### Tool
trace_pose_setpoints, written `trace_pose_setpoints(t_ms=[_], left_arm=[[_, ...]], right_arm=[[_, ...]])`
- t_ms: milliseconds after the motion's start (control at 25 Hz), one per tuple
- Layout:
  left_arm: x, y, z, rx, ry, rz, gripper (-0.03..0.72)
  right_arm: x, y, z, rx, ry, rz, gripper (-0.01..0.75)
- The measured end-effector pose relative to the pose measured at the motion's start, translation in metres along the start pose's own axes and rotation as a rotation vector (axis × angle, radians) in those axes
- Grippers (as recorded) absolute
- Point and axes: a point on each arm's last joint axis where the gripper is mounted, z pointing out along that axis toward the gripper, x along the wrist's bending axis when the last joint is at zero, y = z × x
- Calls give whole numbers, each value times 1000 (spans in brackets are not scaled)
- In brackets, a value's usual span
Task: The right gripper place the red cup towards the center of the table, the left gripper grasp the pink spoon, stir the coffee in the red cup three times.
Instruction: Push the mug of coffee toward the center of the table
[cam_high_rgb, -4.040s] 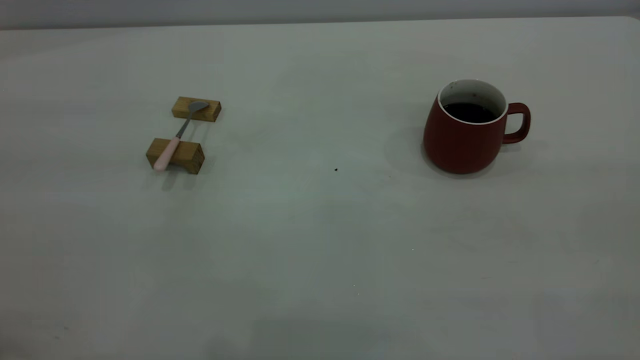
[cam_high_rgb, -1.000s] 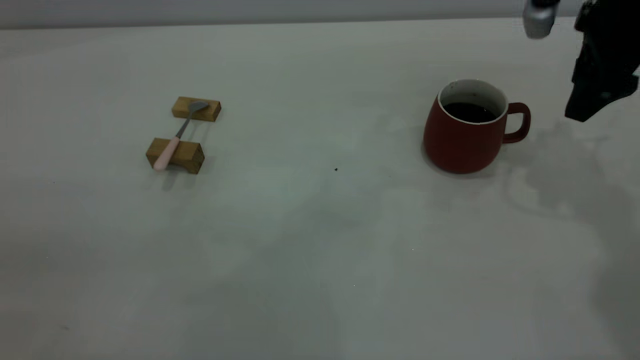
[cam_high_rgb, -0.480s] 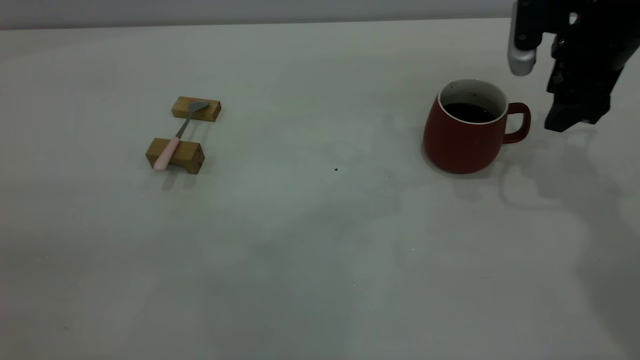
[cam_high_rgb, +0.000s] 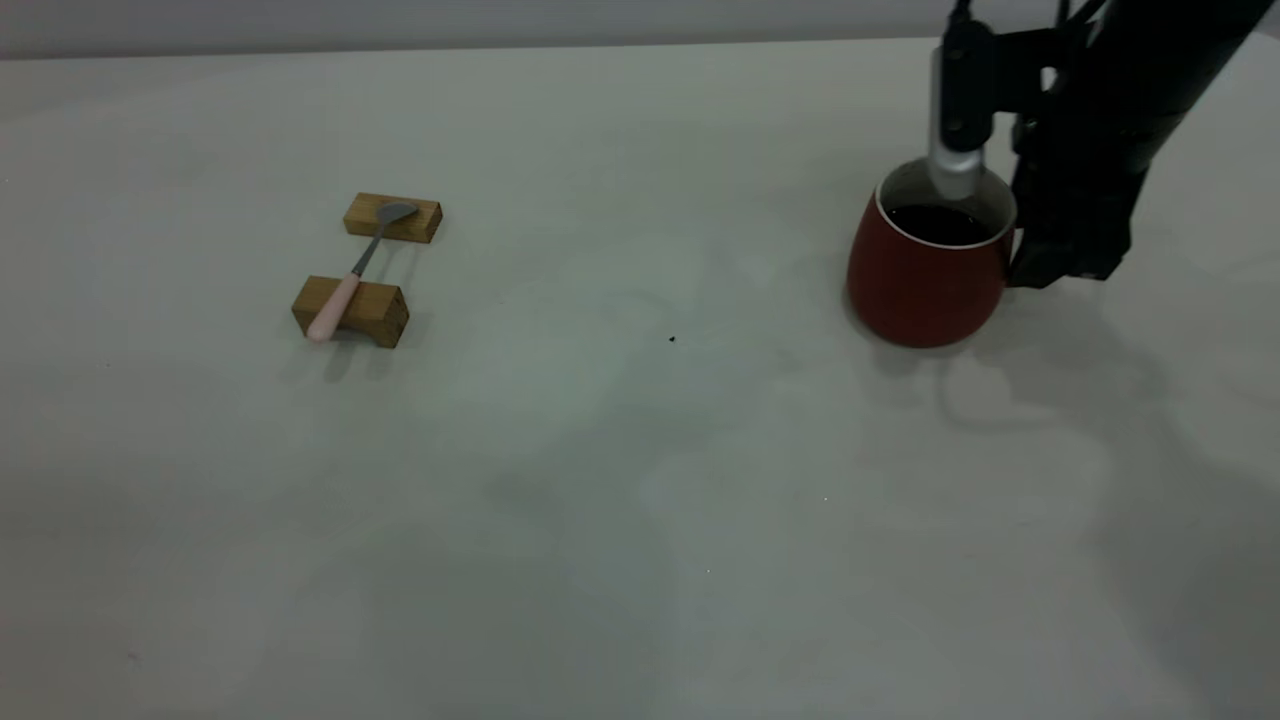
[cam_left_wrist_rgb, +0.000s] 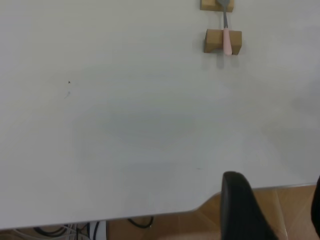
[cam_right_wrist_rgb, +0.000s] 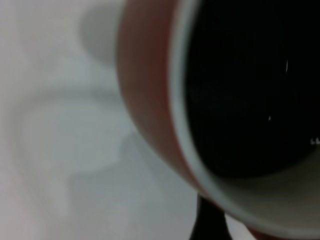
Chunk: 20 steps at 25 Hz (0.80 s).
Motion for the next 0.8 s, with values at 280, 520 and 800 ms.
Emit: trace_pose_setpoints(t_ms=[280, 520, 800], left_arm=[[0, 0, 0, 0, 0, 0, 421], [0, 0, 0, 0, 0, 0, 421], [0, 0, 0, 0, 0, 0, 421]], right_arm=[[14, 38, -1, -38, 3, -54, 592], [30, 77, -2, -97, -8, -47, 592], [47, 114, -5, -178, -20, 65, 592]])
